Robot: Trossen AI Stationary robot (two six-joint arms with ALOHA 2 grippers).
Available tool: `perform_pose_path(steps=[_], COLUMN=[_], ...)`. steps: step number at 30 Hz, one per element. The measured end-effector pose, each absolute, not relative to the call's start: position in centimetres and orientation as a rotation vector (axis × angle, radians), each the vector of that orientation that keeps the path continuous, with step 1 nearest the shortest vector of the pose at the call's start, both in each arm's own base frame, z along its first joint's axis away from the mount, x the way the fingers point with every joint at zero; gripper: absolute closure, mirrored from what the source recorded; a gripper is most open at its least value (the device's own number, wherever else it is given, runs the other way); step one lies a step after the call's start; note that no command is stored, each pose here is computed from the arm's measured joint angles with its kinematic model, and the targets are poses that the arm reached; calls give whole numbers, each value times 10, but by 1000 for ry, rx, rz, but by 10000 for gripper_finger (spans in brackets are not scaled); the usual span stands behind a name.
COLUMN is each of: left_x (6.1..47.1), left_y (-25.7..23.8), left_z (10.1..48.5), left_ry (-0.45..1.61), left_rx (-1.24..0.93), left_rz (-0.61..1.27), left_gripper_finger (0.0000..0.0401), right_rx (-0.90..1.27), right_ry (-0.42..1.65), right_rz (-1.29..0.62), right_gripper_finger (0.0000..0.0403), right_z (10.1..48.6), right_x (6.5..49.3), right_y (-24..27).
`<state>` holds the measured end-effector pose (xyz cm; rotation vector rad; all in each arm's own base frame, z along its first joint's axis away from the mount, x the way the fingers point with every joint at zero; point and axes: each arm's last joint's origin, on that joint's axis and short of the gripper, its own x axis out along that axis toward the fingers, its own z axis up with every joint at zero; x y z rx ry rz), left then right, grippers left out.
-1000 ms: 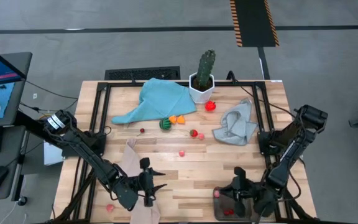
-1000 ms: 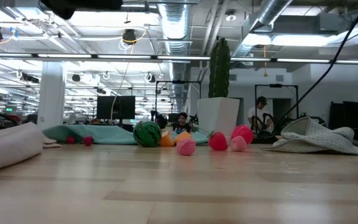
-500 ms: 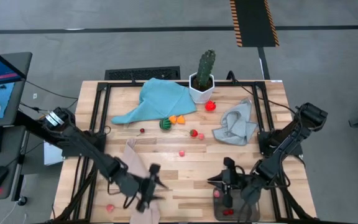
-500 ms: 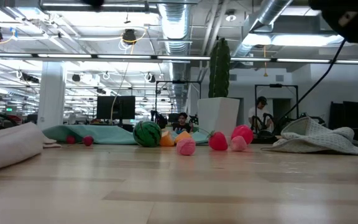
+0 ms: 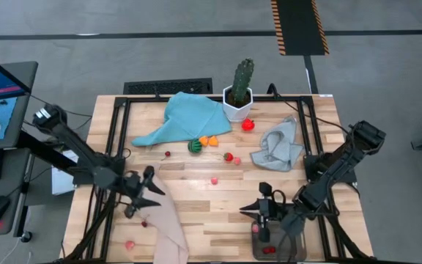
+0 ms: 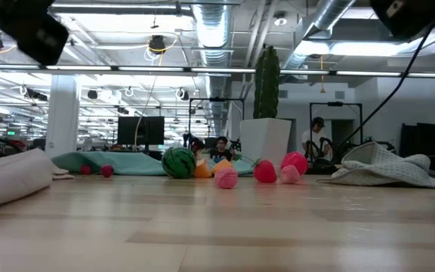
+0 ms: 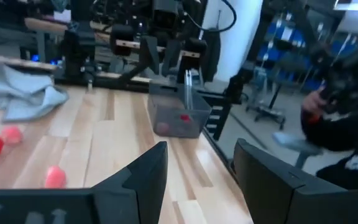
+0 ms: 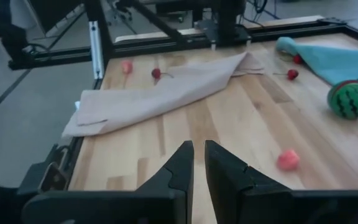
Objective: Pick and placing Produce into tupperware
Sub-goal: Put the cherry into the black bin
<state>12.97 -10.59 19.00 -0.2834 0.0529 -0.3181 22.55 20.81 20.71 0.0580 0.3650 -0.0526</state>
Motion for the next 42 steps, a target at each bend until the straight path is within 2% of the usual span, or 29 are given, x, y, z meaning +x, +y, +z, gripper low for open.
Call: perform_pose_path(steps=[5, 9, 14, 21, 29, 36, 42], left_x=[115, 109, 108, 103, 105, 112, 111], left_y=[-102, -104, -103, -99, -107, -108, -112], left_z=[179, 173, 163, 143, 160, 194, 213], left_ry=[118, 146, 219, 442, 478, 495, 709], left_rx=[-418, -425, -419, -656, -796, -848, -861], left_rz=[-374, -407, -301, -185, -217, 73, 272], left_gripper_finger=[227, 227, 227, 227, 227, 227, 227], right_rx=[74, 87, 93, 93, 88, 68, 49], right_ry=[373, 380, 386, 392, 393, 415, 441], right_rz=[-73, -82, -84, -72, -74, -102, -128], right_gripper_finger=[339, 339, 339, 339, 339, 339, 339], right_z=[207, 207, 207, 206, 206, 204, 201], right_x=[235, 241, 244, 244, 244, 248, 250], right_y=[198, 191, 188, 189, 188, 181, 175])
